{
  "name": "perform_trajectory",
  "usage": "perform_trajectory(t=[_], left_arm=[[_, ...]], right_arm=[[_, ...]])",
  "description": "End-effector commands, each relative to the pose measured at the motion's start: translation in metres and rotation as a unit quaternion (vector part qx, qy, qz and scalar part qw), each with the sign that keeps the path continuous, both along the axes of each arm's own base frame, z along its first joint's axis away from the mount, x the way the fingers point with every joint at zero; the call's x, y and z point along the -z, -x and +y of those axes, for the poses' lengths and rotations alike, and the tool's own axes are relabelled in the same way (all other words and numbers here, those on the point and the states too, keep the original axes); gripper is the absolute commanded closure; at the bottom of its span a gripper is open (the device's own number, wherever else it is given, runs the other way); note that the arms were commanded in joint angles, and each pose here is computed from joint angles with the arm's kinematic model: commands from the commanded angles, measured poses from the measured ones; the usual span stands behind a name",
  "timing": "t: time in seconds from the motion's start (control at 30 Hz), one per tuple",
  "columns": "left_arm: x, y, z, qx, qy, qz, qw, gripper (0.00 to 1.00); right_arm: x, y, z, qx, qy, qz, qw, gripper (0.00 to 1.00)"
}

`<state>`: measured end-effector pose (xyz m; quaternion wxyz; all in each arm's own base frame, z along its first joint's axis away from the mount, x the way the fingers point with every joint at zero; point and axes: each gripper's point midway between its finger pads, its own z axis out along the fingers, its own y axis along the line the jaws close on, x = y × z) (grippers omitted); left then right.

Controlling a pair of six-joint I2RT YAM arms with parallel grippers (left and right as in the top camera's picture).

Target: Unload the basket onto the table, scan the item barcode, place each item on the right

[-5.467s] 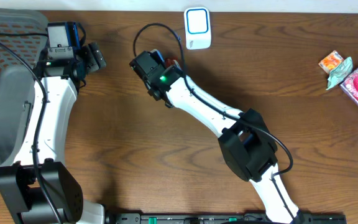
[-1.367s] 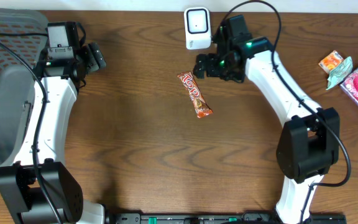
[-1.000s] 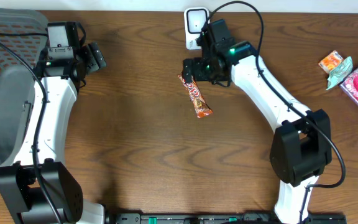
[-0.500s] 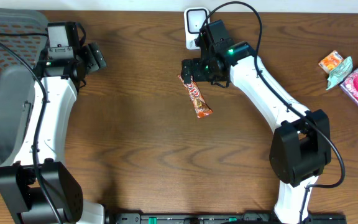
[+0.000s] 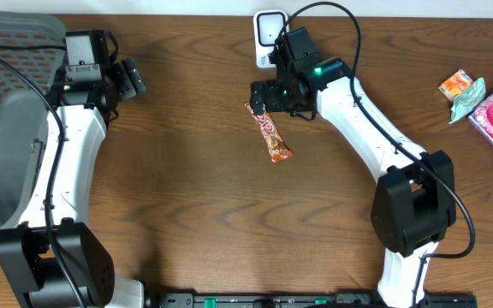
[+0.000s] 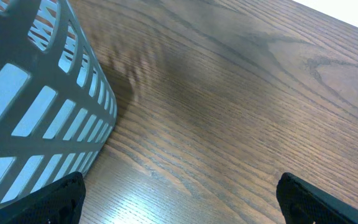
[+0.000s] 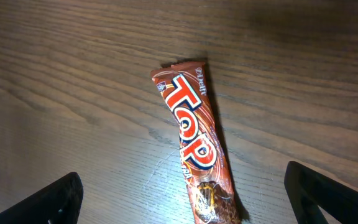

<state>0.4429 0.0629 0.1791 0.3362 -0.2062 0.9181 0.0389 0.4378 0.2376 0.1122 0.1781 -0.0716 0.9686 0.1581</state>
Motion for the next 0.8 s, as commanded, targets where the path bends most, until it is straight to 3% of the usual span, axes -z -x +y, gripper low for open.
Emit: perform_trajectory(t=[0.0, 0.37, 0.53, 0.77], left_arm=[[0.000, 0.000, 0.003, -0.008, -0.001, 0.001, 1.000, 0.02], [0.000, 0.000, 0.003, -0.008, -0.001, 0.001, 1.000, 0.02], [0.000, 0.000, 0.003, -0.008, -0.001, 0.001, 1.000, 0.02], [0.000, 0.000, 0.003, -0.008, -0.001, 0.001, 1.000, 0.02]], right_arm=[[-0.004, 0.000, 0.005, -0.007, 0.002, -0.007, 1.000, 0.01], [-0.001, -0.002, 0.006, -0.005, 0.015, -0.016, 1.000, 0.01], [0.005, -0.002, 0.005, -0.004, 0.021, -0.016, 1.000, 0.18], [0.026, 0.003, 0.008, -0.036, 0.047, -0.027, 0.998, 0.20]])
